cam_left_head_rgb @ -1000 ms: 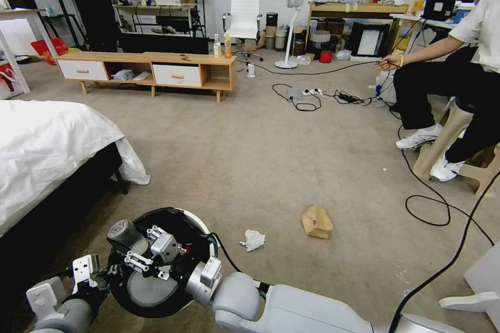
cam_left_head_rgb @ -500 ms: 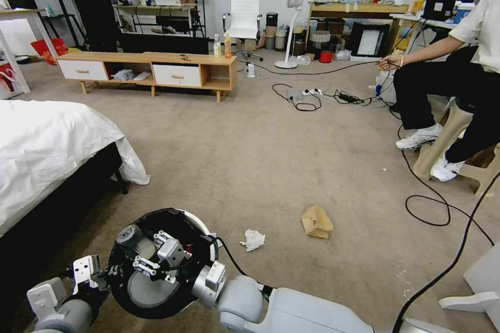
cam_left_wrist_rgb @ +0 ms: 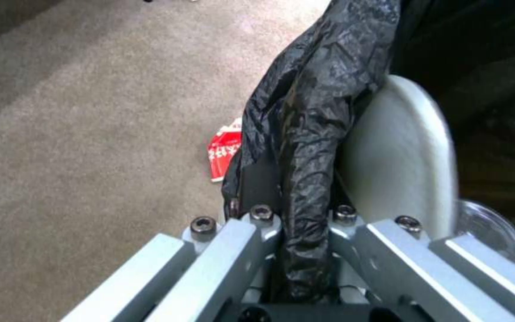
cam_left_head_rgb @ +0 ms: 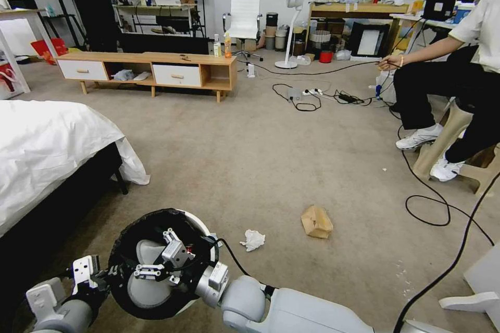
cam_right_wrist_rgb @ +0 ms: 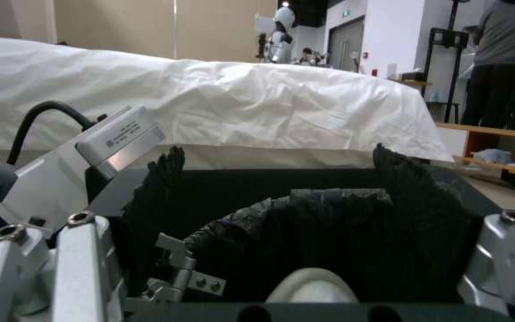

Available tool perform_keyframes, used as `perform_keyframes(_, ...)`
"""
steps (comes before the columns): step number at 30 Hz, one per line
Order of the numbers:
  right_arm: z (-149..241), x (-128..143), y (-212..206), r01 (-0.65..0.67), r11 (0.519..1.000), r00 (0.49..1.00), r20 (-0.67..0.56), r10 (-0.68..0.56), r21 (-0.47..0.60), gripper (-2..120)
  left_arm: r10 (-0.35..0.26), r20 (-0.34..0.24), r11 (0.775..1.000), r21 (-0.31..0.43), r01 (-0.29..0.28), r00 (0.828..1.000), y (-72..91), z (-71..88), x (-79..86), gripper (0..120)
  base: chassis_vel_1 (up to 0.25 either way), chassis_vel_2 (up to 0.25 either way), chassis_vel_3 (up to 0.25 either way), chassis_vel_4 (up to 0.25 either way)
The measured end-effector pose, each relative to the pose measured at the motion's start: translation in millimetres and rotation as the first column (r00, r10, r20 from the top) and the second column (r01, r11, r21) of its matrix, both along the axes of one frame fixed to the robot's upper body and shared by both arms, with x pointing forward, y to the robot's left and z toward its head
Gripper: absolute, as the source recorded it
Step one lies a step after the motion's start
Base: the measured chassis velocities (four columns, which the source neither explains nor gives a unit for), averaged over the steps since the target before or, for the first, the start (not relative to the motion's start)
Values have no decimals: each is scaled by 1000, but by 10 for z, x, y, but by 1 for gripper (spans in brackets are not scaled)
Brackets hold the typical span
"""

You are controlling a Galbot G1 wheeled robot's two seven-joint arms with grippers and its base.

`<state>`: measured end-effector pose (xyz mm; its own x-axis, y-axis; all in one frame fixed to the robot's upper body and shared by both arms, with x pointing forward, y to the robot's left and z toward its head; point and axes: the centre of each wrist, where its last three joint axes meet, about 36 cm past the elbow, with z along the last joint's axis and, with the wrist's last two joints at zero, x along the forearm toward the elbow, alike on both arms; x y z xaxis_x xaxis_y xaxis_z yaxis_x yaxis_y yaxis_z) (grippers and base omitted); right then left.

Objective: Pick up the trash bin and place the garbage on the floor into it.

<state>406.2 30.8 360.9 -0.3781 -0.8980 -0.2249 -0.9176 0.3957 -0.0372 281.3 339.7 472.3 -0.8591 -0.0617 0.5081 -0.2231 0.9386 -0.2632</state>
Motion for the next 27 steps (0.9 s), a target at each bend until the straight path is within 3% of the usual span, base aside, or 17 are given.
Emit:
perform_keyframes(13,35,55,-26,14,1000,1000,10,-14,15,77,5,-6,1000,-6,-5,1000,2,-33,11,2,0,0,0,0)
perform_keyframes(27,657,219,-50,45,988,997,58,-54,146,76,12,-13,1000,-8,-12,1000,6,-63,14,2,0,0,0,0)
